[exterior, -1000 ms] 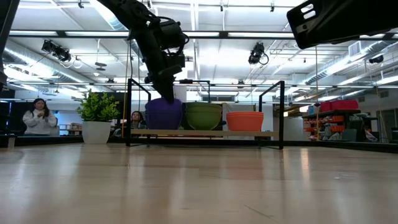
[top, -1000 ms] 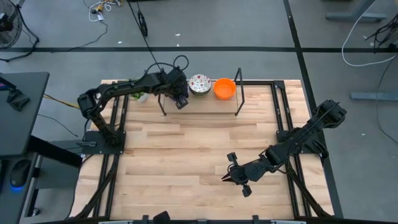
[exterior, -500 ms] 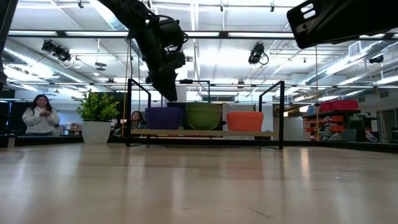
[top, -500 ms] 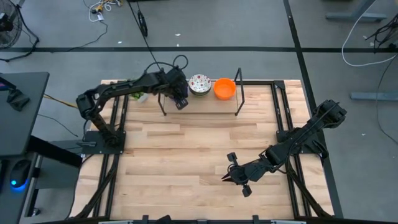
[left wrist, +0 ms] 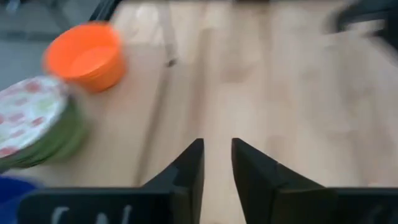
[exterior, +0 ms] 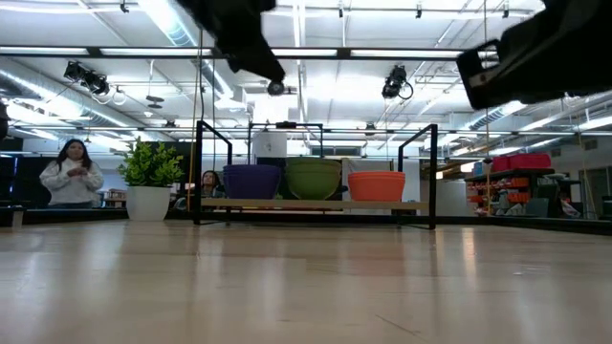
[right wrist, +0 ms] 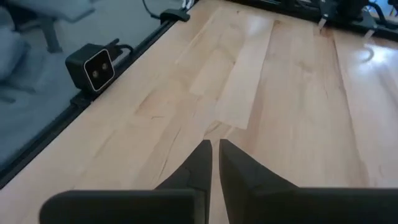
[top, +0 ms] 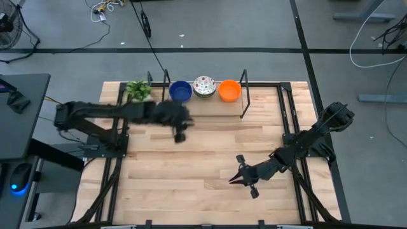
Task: Pick & Place Mini bowls
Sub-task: Return to Home Position
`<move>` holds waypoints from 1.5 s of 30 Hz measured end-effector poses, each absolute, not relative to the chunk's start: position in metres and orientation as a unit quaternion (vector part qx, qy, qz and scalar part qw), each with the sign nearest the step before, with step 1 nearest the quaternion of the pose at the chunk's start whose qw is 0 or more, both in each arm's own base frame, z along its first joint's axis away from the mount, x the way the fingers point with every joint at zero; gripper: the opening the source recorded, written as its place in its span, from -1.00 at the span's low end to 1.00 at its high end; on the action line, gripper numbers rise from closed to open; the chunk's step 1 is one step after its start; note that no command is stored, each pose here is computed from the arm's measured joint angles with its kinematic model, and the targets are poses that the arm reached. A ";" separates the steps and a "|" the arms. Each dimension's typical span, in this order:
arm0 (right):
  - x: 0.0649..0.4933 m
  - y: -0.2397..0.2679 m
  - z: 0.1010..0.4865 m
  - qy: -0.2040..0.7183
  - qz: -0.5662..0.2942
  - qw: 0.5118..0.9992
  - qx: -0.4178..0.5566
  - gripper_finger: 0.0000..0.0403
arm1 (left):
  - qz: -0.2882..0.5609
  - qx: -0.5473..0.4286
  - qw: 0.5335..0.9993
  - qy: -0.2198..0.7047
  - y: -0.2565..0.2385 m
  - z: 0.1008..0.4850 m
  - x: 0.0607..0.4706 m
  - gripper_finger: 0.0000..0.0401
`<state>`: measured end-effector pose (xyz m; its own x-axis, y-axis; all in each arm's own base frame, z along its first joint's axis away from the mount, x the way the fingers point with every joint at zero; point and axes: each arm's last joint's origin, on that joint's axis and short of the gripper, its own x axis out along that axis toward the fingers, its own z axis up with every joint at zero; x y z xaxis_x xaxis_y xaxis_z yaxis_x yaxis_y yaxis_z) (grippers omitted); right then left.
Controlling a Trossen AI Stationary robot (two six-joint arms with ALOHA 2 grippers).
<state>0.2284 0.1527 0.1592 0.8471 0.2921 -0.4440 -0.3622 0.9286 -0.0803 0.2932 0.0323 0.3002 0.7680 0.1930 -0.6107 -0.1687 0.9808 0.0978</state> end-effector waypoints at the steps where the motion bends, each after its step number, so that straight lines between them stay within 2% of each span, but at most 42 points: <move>1: 0.226 0.151 0.156 0.212 0.169 0.960 -0.072 -0.84 | 0.084 0.019 0.948 0.307 0.021 0.296 0.287 -0.60; 9: 0.223 0.138 0.150 0.179 0.152 0.972 -0.032 -0.84 | 0.004 -0.046 0.983 0.177 -0.030 0.256 0.207 -0.76; 13: 0.227 0.132 0.152 0.172 0.140 0.974 -0.031 -0.84 | 0.020 -0.066 0.991 0.119 -0.030 0.245 0.167 -0.82; 22: 0.236 0.118 0.154 0.161 0.111 0.980 -0.031 -0.84 | -0.024 -0.068 0.997 0.001 -0.020 0.232 0.107 -0.94; 30: 0.237 0.116 0.153 0.165 0.107 0.980 -0.014 -0.84 | -0.027 -0.036 0.998 -0.034 -0.013 0.223 0.077 -0.97; 38: 0.237 0.116 0.154 0.164 0.109 0.980 -0.013 -0.84 | -0.050 -0.014 0.998 -0.019 -0.014 0.214 0.080 -0.98; 45: 0.238 0.114 0.154 0.160 0.107 0.981 -0.014 -0.84 | -0.091 -0.018 0.992 -0.082 -0.019 0.198 0.089 -0.99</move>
<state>0.2376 0.1143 0.1541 0.9258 0.2048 -0.3177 -0.2141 0.9768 0.0058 0.0894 -0.0192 0.1980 0.9701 -0.1773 0.1655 0.1832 0.9828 -0.0210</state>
